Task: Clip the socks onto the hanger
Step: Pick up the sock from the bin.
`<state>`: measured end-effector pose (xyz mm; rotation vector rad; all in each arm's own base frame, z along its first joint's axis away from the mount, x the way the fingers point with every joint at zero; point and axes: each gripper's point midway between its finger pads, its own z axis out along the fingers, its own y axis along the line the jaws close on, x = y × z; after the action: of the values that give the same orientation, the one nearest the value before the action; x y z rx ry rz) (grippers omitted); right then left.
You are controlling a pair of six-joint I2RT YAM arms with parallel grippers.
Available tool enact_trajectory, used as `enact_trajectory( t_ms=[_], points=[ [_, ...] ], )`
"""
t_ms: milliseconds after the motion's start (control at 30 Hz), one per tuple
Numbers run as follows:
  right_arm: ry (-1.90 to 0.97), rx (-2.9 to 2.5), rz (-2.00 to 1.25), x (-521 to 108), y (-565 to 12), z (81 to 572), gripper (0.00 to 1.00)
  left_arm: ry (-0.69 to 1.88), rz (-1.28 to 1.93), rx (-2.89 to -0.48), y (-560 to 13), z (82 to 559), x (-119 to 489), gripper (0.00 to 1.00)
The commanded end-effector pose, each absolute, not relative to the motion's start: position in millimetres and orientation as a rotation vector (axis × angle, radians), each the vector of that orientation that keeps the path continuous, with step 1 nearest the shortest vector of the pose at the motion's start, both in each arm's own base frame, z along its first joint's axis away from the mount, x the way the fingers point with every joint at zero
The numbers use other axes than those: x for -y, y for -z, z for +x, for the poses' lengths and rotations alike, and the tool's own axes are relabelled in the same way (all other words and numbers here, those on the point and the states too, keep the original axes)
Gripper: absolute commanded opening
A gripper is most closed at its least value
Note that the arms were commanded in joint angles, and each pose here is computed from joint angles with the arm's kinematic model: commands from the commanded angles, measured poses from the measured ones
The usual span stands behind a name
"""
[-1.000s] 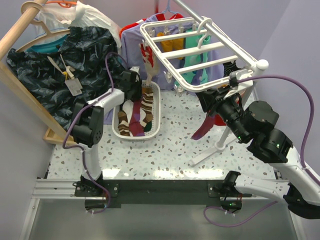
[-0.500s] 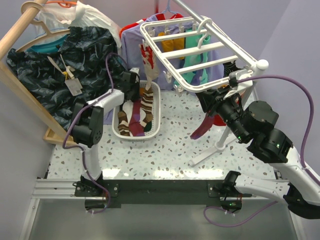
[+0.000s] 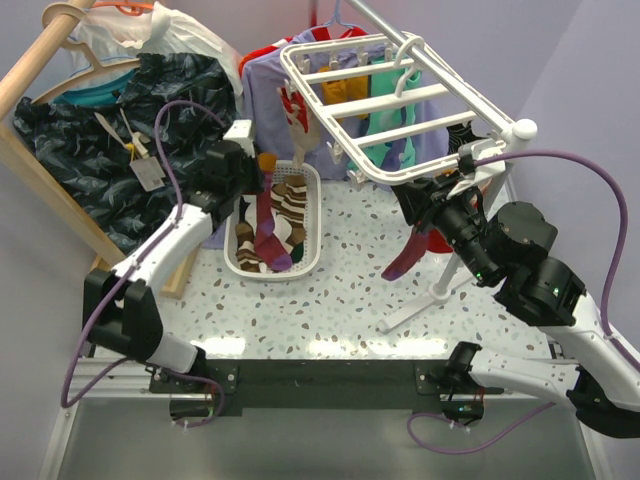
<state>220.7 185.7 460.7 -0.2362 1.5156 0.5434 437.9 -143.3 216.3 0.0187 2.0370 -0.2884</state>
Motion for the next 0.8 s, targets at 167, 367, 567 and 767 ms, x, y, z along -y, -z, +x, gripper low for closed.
enact_trajectory(
  t_ms=[167,367,567,767],
  points=[
    [-0.563,-1.478,-0.228,-188,-473,220,0.13,0.585,0.325,-1.652,-320,340,193,0.0],
    [-0.579,-1.47,-0.229,-190,-477,220,0.13,0.785,0.549,-1.367,-363,272,234,0.0],
    [-0.598,-1.47,-0.226,-192,-475,219,0.13,0.936,0.704,-1.219,-375,228,276,0.0],
    [-0.631,-1.444,-0.235,-195,-482,215,0.13,1.021,0.728,-1.13,-391,218,304,0.0]
  ],
)
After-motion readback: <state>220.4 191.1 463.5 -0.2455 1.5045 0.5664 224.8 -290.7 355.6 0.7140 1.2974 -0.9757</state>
